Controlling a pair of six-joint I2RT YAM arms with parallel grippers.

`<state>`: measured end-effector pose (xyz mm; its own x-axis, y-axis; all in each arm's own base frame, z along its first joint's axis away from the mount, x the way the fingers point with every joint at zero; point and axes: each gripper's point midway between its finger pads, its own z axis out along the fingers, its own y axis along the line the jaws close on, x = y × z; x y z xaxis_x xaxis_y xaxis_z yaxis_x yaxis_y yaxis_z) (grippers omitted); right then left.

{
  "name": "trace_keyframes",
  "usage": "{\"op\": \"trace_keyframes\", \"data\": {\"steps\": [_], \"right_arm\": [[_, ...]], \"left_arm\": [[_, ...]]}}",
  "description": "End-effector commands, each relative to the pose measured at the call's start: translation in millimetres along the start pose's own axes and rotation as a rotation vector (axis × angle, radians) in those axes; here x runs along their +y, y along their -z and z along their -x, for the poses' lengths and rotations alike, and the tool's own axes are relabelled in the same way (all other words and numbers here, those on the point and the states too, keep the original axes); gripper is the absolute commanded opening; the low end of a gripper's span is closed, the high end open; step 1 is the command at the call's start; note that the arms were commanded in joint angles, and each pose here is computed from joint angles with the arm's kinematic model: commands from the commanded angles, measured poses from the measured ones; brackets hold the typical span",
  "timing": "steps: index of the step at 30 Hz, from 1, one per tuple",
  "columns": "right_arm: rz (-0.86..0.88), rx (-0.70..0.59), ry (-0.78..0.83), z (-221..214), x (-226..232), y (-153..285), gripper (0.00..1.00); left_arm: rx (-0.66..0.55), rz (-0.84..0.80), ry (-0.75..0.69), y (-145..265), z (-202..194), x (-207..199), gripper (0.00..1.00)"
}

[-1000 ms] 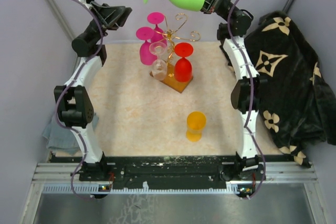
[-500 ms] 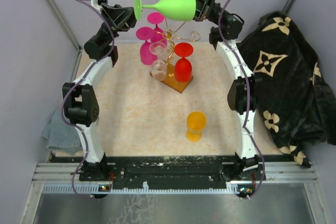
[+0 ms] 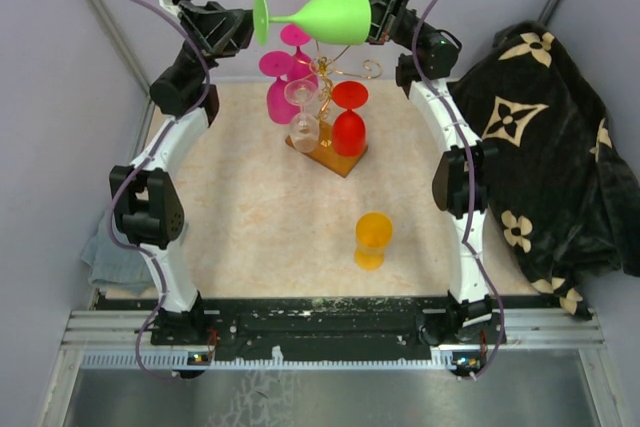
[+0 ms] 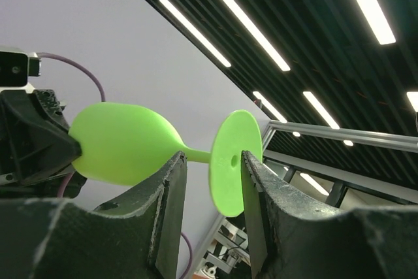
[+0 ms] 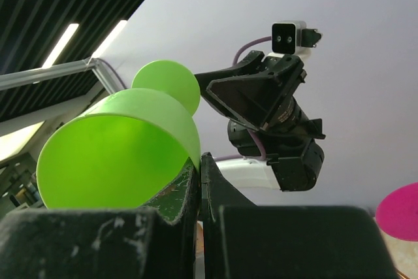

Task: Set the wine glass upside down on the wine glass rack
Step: Turn the wine glass upside down at the wine rack.

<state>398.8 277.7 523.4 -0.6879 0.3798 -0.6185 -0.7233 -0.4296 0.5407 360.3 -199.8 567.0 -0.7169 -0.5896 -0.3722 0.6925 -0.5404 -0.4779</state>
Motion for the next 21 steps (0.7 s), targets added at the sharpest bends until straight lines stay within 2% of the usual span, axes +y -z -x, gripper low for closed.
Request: {"op": "trace_keyframes", "data": {"steps": [1, 9, 11, 18, 21], "right_arm": [[0.056, 0.001, 0.065, -1.0, 25.5, -9.3, 0.00], [0.052, -0.003, 0.063, 0.0, 21.8, -9.3, 0.00], [0.051, -0.003, 0.059, -0.8, 20.3, -9.1, 0.00], [0.052, -0.006, 0.047, -2.1, 15.2, -7.3, 0.00], [0.049, -0.003, 0.049, -2.9, 13.9, -6.7, 0.00]], "left_arm": [[0.142, -0.199, 0.049, 3.3, -39.1, -72.0, 0.45], [0.154, -0.175, 0.102, 3.0, -55.2, -61.3, 0.44], [0.156, -0.174, 0.107, 2.7, -56.6, -61.0, 0.41], [0.138, -0.189, 0.114, 1.9, -53.8, -62.9, 0.01], [0.133, -0.189, 0.117, 2.2, -52.7, -61.9, 0.00]]}}
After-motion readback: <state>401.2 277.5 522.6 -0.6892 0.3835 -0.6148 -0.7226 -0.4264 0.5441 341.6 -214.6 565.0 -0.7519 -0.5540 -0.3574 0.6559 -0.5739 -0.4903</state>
